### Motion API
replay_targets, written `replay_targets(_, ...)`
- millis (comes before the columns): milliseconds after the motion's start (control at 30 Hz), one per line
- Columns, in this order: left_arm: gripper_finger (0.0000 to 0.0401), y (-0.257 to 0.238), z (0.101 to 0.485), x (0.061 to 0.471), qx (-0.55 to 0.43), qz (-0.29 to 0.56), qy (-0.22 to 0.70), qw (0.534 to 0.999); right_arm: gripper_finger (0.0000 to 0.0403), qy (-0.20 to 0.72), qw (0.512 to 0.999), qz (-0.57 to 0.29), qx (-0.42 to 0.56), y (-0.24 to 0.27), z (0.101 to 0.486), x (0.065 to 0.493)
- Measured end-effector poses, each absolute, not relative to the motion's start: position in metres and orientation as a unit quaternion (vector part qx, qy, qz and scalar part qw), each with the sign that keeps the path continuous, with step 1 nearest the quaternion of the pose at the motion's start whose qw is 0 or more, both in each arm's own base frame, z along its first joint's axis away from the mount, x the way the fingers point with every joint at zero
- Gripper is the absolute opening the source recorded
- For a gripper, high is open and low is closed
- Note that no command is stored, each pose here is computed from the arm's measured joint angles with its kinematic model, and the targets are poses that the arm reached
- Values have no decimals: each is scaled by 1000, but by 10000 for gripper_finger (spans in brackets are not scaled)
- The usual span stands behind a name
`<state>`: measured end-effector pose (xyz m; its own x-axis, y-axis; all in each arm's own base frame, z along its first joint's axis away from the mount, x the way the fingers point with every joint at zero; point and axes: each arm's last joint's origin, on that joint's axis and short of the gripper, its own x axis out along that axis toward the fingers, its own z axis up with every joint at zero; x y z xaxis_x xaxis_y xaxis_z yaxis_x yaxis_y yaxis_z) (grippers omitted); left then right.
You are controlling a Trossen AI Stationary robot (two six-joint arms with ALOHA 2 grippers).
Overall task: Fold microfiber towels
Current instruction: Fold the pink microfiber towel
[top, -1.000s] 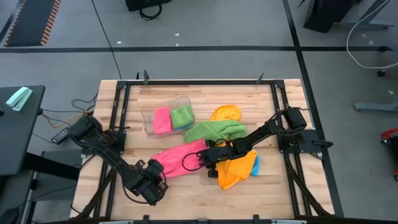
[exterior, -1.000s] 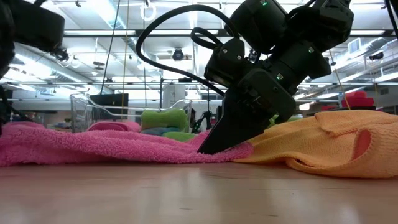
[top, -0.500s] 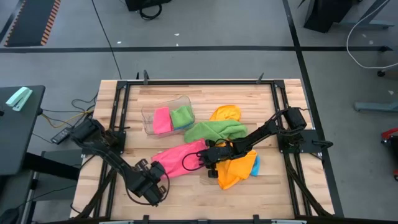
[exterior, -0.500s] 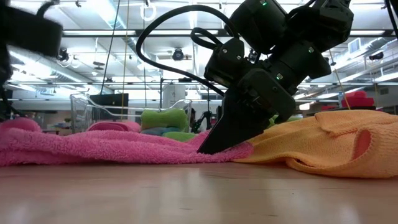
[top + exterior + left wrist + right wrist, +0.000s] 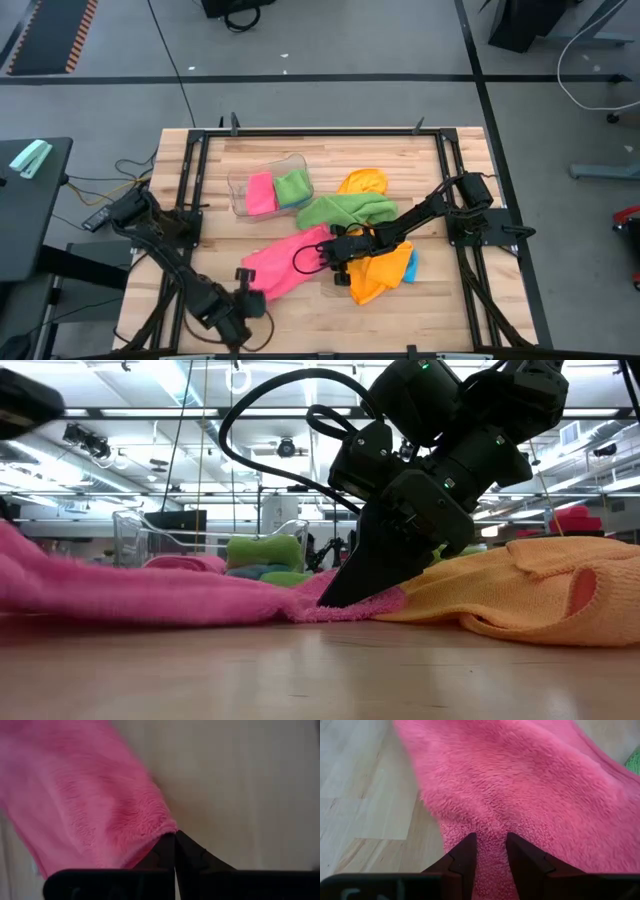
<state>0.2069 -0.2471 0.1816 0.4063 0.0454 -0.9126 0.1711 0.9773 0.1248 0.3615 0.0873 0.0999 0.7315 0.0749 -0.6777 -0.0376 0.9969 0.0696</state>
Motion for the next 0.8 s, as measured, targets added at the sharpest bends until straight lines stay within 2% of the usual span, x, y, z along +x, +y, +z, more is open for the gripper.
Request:
replay_targets(67, 9, -253, 181, 198, 131, -65, 546, 825, 117, 365, 930, 29, 25, 87, 100, 362)
replay_targets(200, 41, -263, 175, 184, 155, -83, 553, 814, 117, 365, 930, 29, 25, 87, 100, 362)
replay_targets(367, 80, -275, 171, 181, 111, -85, 541, 829, 117, 365, 930, 27, 25, 87, 100, 362)
replay_targets(500, 96, -268, 170, 178, 85, -35, 563, 822, 117, 365, 930, 27, 26, 87, 100, 361)
replay_targets(700, 91, -245, 164, 166, 75, 106, 592, 796, 117, 365, 930, 26, 27, 87, 100, 361)
replay_targets(800, 91, -238, 157, 167, 87, 116, 590, 794, 117, 365, 930, 26, 27, 87, 100, 361)
